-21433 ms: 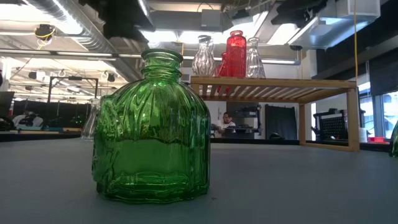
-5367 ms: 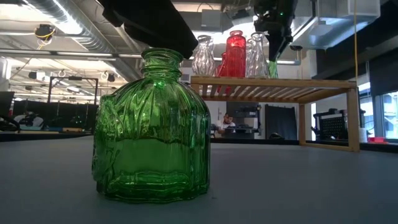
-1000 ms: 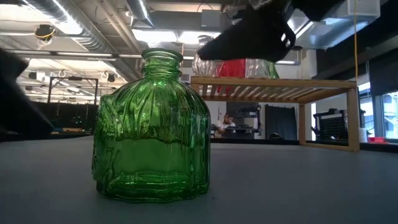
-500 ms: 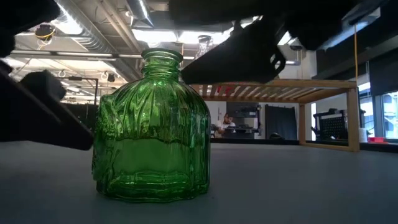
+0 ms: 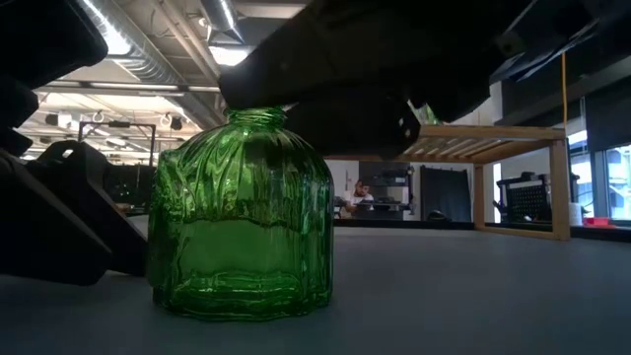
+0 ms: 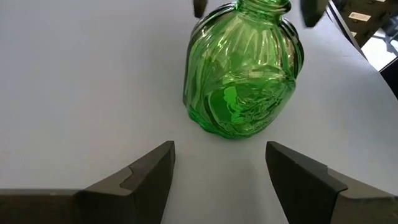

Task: Sort vases onto shelf
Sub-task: Put the bottom green vase onto the shelf aligned with the other green transparent vase

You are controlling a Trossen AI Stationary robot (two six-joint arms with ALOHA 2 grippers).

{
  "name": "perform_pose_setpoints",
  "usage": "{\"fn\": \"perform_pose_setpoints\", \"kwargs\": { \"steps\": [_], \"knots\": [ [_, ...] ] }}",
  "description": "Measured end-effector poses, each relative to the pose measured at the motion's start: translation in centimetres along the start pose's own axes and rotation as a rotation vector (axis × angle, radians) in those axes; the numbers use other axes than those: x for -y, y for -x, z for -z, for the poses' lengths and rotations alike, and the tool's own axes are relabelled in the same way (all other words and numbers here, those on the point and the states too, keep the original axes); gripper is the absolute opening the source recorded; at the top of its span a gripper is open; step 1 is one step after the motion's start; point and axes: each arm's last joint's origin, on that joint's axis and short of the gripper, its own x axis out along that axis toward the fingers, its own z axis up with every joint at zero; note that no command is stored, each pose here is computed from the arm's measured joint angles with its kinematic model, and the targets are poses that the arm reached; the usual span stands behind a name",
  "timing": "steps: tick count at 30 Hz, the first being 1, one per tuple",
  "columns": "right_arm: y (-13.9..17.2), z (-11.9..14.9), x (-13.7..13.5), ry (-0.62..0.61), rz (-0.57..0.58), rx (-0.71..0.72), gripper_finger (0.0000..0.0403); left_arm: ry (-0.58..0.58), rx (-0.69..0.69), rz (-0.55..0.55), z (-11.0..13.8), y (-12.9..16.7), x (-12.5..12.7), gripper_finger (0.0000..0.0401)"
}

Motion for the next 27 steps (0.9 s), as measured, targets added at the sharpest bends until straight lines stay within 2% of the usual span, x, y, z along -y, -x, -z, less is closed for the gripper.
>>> {"fn": "perform_pose_setpoints", "kwargs": {
  "steps": [8, 12, 19, 27],
  "knots": [
    [-0.1, -0.1, 0.2, 0.024, 0.012, 0.012, 0.0105, 0.002, 0.000, 0.001, 0.0, 0.0, 0.0, 0.0247],
    [-0.1, -0.1, 0.2, 0.052, 0.018, 0.015, 0.0063, 0.005, 0.002, 0.003, 0.0, 0.0, 0.0, 0.0247],
    [0.7, -0.9, 0.3, 0.167, 0.028, -0.018, 0.0069, -0.022, -0.040, 0.069, -0.8, 0.5, 0.3, 0.0247],
    [5.1, -4.6, 0.5, 0.239, 0.068, -0.081, 0.0064, -0.087, -0.047, 0.178, -5.3, 2.4, 0.4, 0.0247]
  ]
}}
